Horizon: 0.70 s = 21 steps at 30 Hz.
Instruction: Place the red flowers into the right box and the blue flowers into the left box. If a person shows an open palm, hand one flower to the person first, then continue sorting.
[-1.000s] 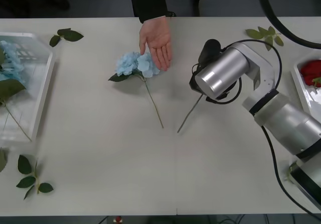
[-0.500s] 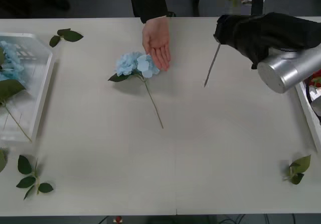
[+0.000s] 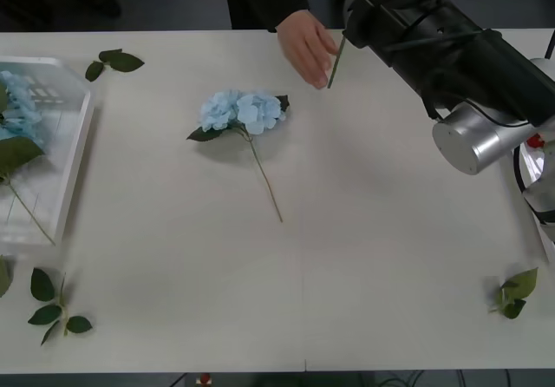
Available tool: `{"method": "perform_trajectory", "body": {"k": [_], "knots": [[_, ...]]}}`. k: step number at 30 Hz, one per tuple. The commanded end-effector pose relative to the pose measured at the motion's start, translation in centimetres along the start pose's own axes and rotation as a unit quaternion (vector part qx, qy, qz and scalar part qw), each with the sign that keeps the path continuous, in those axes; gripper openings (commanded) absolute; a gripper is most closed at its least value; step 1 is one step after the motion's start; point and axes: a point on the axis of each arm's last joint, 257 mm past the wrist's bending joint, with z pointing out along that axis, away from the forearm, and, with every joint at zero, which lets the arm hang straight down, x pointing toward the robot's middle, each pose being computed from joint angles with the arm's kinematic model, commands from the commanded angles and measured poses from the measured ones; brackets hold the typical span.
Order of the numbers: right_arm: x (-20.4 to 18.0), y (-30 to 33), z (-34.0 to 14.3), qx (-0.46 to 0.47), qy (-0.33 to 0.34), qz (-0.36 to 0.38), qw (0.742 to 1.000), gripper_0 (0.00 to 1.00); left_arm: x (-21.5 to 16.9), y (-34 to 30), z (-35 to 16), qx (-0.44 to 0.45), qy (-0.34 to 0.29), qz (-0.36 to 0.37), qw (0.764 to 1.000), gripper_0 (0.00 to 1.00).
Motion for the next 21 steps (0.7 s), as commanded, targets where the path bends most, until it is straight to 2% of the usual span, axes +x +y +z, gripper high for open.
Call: {"method": "perform_trajectory", "body": {"k": [1, 16, 18, 19, 20, 21], "knots": [[-4.84, 1.45, 0.96, -0.016, -0.054, -0.056, 0.997, 0.0, -2.46, 0.08, -1.14, -0.008, -0.021, 0.018, 1.0, 1.0], [-5.84, 2.18, 0.83, -0.023, -0.071, -0.054, 0.996, 0.0, -2.46, 0.19, -1.14, -0.01, -0.021, 0.019, 1.0, 1.0], [-5.84, 2.18, 0.83, -0.023, -0.071, -0.054, 0.996, 0.25, -2.46, 0.19, -1.14, -0.01, -0.021, 0.02, 1.0, 1.0], [-5.84, 2.18, 0.83, -0.023, -0.071, -0.054, 0.996, 0.49, -2.46, 0.19, -1.14, -0.01, -0.021, 0.019, 1.0, 1.0], [-5.84, 2.18, 0.83, -0.023, -0.071, -0.054, 0.996, 0.82, -2.46, 0.23, -1.14, -0.011, -0.021, 0.02, 1.0, 1.0], [-5.84, 2.18, 0.83, -0.023, -0.071, -0.054, 0.996, 0.89, -2.45, 0.26, -1.14, -0.011, -0.021, 0.019, 1.0, 1.0]]}}
